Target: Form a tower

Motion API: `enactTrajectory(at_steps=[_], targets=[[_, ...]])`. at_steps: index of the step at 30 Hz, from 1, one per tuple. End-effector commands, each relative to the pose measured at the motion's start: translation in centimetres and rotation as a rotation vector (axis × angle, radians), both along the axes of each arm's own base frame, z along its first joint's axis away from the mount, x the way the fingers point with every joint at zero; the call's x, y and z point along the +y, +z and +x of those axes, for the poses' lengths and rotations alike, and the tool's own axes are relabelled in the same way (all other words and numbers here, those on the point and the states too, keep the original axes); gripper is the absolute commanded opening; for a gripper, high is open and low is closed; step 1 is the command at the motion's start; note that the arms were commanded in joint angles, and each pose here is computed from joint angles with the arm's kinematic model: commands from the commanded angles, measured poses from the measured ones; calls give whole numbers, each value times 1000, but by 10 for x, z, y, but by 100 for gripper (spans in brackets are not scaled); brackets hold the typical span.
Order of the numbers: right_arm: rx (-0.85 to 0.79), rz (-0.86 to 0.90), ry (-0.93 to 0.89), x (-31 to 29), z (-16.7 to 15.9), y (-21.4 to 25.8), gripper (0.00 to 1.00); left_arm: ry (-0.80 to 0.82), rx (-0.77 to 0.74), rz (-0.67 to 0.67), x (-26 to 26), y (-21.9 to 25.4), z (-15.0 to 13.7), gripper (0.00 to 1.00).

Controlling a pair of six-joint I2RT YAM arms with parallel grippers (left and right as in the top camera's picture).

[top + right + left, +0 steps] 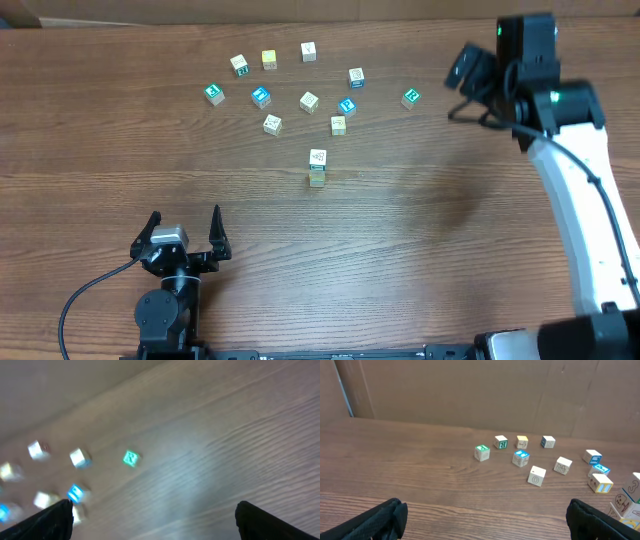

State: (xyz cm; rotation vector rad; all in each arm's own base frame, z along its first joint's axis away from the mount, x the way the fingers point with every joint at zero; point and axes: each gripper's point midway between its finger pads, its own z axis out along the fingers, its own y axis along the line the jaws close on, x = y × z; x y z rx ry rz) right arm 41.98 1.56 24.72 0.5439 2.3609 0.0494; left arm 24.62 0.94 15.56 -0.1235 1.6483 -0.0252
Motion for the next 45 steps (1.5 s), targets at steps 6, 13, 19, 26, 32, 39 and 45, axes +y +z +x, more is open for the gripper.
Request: enactTrajectory(at_steps=[6, 13, 19, 26, 32, 39, 45], targets=[[-52, -106, 431, 32, -45, -76, 100, -3, -9, 22, -1, 2, 0, 100], [-81, -171, 502, 30, -73, -117, 100, -3, -9, 22, -1, 2, 0, 100], [-133, -152, 521, 34, -87, -135, 100, -3, -9, 22, -1, 2, 0, 100], [-179, -94, 583, 46, -115, -171, 100, -3, -9, 22, -1, 2, 0, 100], [-270, -88, 590, 48, -136, -183, 100, -3, -9, 22, -1, 1, 0, 99], [-407, -100, 597, 48, -158, -186, 100, -3, -9, 22, -1, 2, 0, 100], [-431, -106, 591, 46, -162, -178, 100, -3, -9, 22, -1, 2, 0, 100]])
